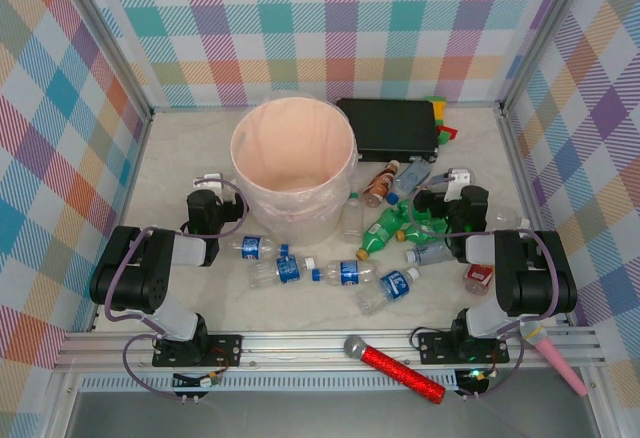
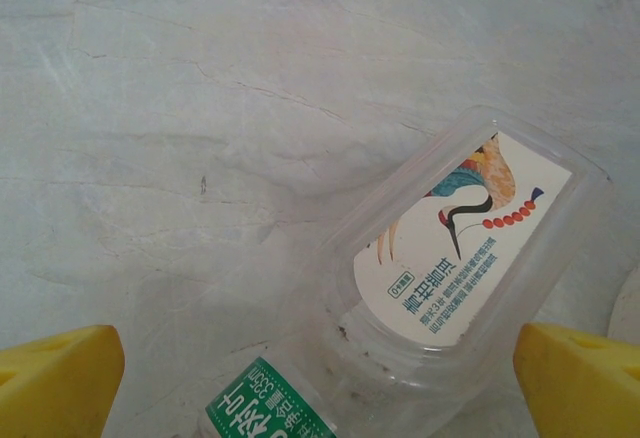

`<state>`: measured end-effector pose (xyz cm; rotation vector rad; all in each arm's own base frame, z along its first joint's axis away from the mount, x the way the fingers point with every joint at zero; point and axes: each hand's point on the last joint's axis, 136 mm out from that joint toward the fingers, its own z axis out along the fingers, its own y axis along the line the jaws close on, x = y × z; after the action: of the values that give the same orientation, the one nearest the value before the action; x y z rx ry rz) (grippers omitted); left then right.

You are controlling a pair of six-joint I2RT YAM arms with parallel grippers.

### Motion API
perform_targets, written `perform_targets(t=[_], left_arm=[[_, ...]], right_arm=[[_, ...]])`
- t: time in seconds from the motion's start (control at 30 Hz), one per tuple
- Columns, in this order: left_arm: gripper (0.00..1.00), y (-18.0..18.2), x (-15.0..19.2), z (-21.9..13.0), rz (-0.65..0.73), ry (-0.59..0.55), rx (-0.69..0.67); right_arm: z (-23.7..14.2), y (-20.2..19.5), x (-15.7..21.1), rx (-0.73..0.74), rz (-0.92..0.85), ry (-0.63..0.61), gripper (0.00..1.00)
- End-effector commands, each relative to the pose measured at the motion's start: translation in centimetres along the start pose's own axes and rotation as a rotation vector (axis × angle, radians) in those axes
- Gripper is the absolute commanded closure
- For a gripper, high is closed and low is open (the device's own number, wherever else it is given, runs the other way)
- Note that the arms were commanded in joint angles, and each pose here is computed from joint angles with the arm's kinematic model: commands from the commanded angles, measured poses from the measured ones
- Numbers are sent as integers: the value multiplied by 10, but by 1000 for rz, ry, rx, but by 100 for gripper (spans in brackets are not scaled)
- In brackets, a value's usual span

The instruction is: Put the plastic bottles in the bin

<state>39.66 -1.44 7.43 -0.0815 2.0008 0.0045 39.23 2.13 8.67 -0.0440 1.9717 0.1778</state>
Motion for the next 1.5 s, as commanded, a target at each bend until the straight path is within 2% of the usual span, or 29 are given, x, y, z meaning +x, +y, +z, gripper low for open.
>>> perform_targets(t=[0.0, 0.07, 0.2, 0.3, 0.43, 0.5, 0.53, 0.7, 0.87, 1.2, 1.47], left_arm=[[0, 4, -26, -5, -11, -20, -14], [1, 12, -43, -11, -26, 8, -64], [1, 25, -88, -28, -108, -5, -154], [0, 22, -113, -39, -172, 40, -152], [0, 24, -132, -51, -240, 152, -192], [0, 21, -128, -54, -227, 220, -185], [0, 19, -127, -56, -228, 240, -175], [1, 2, -113, -56, -213, 280, -68], [0, -2, -79, -55, -179, 399, -43], [1, -12, -19, -38, -106, 643, 12], [1, -17, 4, -23, -76, 718, 38]], right_arm=[[0, -3, -9, 30, 4, -33, 1], [-10, -5, -18, 55, 8, -58, 1], [-30, -12, -37, 127, 95, -10, 1], [-51, -7, -59, 116, 160, -50, 1], [-86, -3, -92, 110, 413, -111, 1], [-101, -7, -92, 149, 559, -99, 1], [-105, -1, -95, 121, 573, -91, 1], [-111, 42, -108, -124, 512, -63, 1], [-114, 74, -108, -295, 502, 14, 1], [-110, 82, -105, -313, 531, 66, 1], [-104, 88, -98, -340, 547, 110, 1]])
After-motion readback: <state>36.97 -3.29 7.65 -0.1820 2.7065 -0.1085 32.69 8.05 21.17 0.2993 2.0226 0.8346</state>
